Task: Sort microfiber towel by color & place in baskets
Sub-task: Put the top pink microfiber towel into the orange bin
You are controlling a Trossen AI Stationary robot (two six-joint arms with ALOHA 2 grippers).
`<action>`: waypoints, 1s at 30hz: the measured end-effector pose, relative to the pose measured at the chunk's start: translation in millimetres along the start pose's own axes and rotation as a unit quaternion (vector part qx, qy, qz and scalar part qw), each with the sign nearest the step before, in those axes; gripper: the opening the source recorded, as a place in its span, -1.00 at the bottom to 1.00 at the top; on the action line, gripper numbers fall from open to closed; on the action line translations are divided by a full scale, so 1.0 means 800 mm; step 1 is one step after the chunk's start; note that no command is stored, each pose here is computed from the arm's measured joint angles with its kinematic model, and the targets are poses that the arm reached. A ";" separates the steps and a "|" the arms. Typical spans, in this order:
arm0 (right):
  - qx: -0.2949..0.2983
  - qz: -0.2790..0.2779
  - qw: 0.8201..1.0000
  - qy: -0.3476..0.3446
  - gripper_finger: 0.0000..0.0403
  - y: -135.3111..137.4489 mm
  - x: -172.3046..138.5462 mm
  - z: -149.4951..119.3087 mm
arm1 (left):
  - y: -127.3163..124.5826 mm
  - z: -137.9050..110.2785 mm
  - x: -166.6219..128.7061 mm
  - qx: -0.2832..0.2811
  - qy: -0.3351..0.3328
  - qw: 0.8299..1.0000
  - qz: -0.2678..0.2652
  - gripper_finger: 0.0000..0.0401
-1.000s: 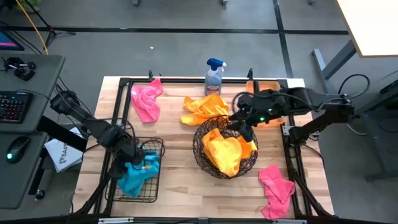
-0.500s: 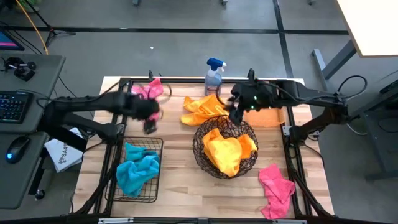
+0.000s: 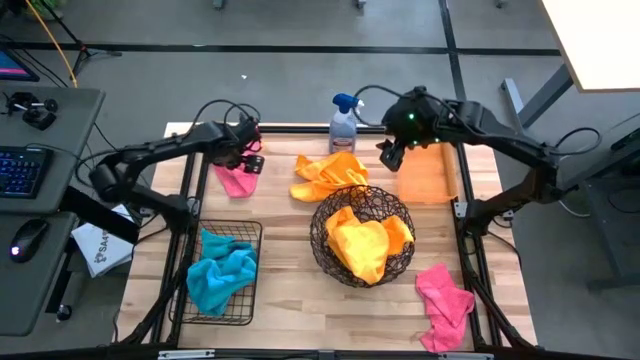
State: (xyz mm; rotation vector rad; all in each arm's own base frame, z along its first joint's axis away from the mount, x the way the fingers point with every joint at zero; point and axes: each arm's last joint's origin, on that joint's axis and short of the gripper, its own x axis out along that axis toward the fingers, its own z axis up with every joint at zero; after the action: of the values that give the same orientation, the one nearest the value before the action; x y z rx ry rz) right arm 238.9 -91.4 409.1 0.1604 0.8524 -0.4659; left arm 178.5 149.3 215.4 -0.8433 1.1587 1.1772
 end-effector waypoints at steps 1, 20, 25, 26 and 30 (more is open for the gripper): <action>-0.002 0.009 1.000 0.001 0.03 -0.003 0.000 0.000 | -0.001 0.002 0.009 -0.001 0.012 1.000 0.005 0.40; 0.041 0.156 0.987 0.018 0.03 0.008 -0.017 -0.009 | -0.021 0.020 0.105 0.116 0.043 0.988 0.092 -0.80; 0.065 0.170 0.982 0.038 0.03 0.025 -0.041 -0.023 | -0.022 0.026 0.059 0.145 -0.040 0.988 0.035 -0.95; 0.072 0.169 0.982 0.043 0.03 0.029 -0.046 -0.027 | -0.024 0.022 0.046 0.158 -0.055 0.986 0.022 -0.97; 0.109 0.141 0.982 0.062 0.03 0.043 -0.063 -0.042 | -0.028 0.000 -0.018 0.200 -0.133 0.968 -0.071 -0.99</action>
State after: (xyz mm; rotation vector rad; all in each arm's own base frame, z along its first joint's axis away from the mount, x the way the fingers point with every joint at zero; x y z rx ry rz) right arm 203.0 -33.8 423.4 0.5091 0.8831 -0.2832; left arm 200.8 140.9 228.0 -0.4358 1.0474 0.8661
